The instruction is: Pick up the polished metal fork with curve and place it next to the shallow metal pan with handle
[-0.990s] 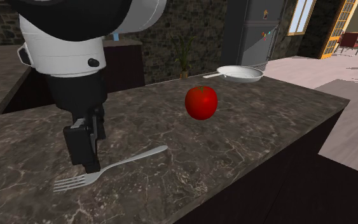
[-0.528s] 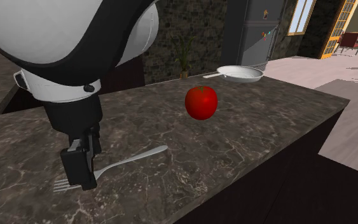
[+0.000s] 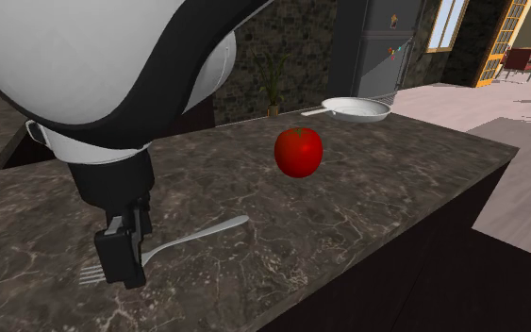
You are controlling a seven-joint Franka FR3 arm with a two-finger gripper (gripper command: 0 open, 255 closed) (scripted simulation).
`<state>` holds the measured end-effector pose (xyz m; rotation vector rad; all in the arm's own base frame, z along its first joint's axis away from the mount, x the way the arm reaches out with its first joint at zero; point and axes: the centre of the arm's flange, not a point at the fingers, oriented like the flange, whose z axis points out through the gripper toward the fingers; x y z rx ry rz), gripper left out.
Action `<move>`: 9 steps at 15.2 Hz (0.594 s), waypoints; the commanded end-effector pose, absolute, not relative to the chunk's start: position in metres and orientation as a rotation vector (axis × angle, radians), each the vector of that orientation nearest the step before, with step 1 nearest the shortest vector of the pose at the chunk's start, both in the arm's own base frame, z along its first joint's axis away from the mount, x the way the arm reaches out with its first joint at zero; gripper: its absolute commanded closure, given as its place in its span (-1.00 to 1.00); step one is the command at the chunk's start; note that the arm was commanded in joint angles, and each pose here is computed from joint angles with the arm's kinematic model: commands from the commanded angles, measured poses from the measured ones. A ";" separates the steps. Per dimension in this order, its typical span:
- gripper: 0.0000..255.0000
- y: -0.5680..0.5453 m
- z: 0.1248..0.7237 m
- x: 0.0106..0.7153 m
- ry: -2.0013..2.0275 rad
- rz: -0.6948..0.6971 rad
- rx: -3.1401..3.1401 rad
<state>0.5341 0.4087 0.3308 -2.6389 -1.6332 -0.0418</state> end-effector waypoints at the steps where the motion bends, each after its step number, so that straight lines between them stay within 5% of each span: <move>1: -1.00 0.409 0.331 0.534 -1.633 -0.042 -2.639; 2: 1.00 0.409 0.331 0.534 -1.633 -0.042 -2.639; 9: 1.00 0.409 0.330 0.534 -1.633 -0.042 -2.639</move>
